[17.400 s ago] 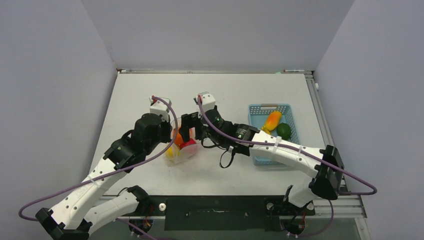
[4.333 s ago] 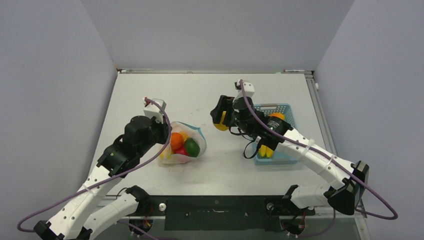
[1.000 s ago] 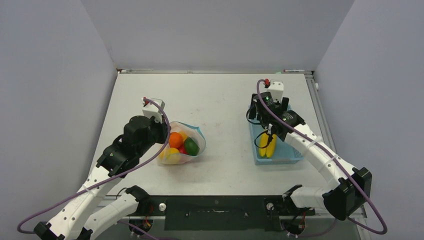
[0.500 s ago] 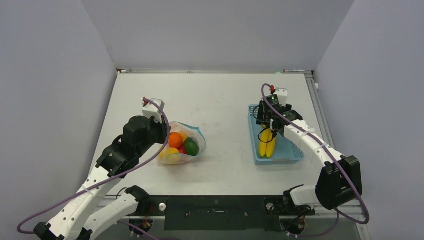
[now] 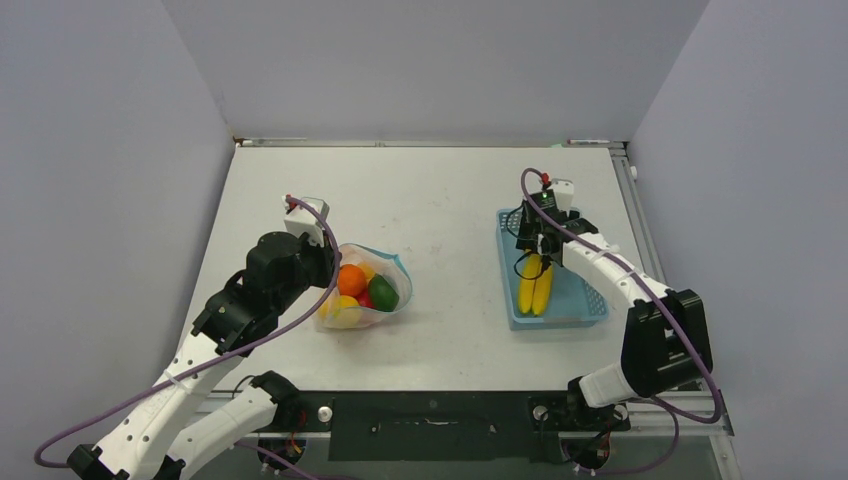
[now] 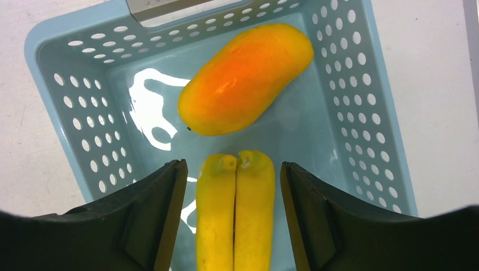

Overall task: Place the food in the zip-top bag and seal the zipper
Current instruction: Pick up the fake fruit from the bin, then place the fake fruit in the zipper food storage bag.

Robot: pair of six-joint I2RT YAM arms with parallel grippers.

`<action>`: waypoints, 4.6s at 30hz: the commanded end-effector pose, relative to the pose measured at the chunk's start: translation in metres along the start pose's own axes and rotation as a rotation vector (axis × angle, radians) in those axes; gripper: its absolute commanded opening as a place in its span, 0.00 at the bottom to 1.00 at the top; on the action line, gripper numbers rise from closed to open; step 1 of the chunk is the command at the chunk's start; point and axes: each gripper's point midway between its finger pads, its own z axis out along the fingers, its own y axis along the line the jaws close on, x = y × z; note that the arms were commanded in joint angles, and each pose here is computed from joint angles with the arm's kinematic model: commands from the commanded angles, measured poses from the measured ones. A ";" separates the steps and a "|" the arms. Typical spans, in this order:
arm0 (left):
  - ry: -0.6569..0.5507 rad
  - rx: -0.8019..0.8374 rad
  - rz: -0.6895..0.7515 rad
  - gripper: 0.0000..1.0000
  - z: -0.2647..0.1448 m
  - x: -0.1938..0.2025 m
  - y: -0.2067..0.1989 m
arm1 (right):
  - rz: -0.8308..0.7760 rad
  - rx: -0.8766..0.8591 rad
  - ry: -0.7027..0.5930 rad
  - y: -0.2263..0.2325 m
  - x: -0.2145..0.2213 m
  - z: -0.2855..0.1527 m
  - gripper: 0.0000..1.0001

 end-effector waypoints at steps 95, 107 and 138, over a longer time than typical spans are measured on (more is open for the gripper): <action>-0.060 0.007 -0.019 0.00 -0.002 -0.014 -0.001 | 0.149 -1.250 -0.709 0.246 -0.093 -0.349 0.05; -0.058 0.010 -0.019 0.00 -0.001 -0.014 -0.002 | 0.127 -1.384 -0.805 0.271 -0.074 -0.346 0.05; -0.074 0.028 -0.095 0.00 -0.012 -0.023 -0.007 | -0.113 -1.435 -0.720 0.308 0.023 -0.322 0.05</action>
